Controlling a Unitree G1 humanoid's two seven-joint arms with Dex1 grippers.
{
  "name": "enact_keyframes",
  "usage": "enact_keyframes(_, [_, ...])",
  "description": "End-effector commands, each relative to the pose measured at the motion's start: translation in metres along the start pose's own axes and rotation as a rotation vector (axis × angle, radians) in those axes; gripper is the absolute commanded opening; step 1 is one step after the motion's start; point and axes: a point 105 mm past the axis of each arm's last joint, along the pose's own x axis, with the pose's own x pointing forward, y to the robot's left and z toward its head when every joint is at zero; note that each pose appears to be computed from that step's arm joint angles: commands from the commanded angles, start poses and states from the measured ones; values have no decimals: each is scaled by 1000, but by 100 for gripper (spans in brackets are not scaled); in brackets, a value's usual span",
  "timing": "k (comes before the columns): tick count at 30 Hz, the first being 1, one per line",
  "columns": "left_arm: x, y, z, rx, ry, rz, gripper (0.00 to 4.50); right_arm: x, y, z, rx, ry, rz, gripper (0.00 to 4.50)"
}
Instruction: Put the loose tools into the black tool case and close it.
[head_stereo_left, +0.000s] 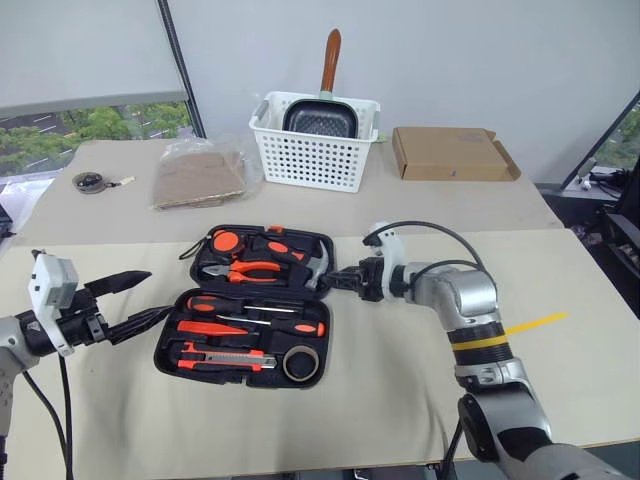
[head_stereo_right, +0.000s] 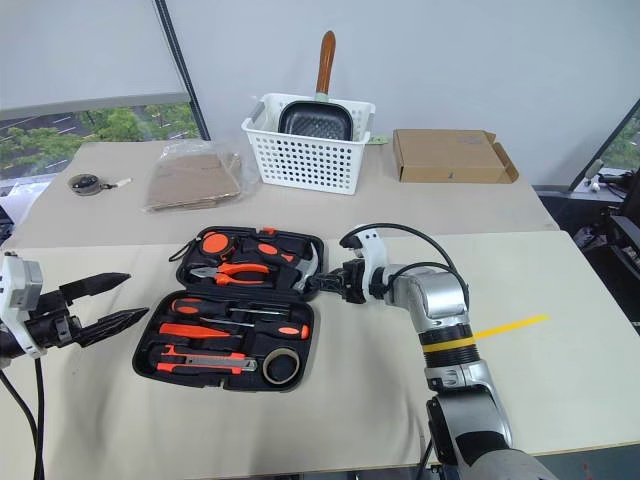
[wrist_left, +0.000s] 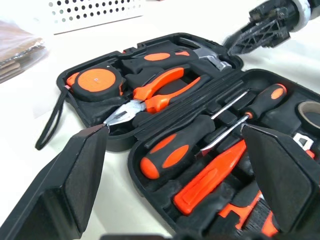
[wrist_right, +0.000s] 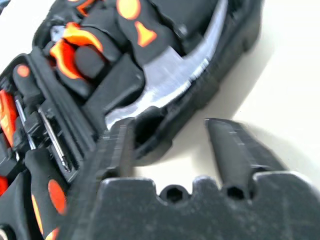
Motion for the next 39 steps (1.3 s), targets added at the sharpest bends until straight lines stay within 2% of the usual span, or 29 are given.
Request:
enact_keyframes(1, [2, 0, 6, 30, -18, -6, 450, -1, 2, 23, 7, -72, -10, 89])
enact_keyframes(4, [3, -1, 4, 29, -17, -6, 450, 0, 0, 27, 24, -84, -21, 6])
enact_keyframes(8, [2, 2, 2, 9, -30, 29, 450, 2, -3, 27, 32, -83, -31, 6])
enact_keyframes(12, [0, 26, -5, -52, -62, 213, 450, 0, -8, 29, 35, -87, -50, 6])
enact_keyframes(16, [0, 44, -17, -193, -82, 345, 450, -6, -16, 32, 29, -98, -75, 6])
enact_keyframes(20, [7, 58, -34, -325, -22, 433, 450, -10, -21, 35, 17, -105, -91, 6])
enact_keyframes(25, [38, 46, -29, -509, -54, 311, 450, -15, -28, 40, -7, -116, -114, 6])
enact_keyframes(29, [47, 56, -32, -602, -48, 316, 450, -15, -28, 42, -26, -116, -112, 6])
enact_keyframes(38, [76, 63, -36, -635, 30, 255, 450, -14, -27, 42, -47, -119, -111, 6])
enact_keyframes(39, [79, 63, -36, -634, 36, 247, 425, -14, -27, 42, -48, -120, -112, 1])
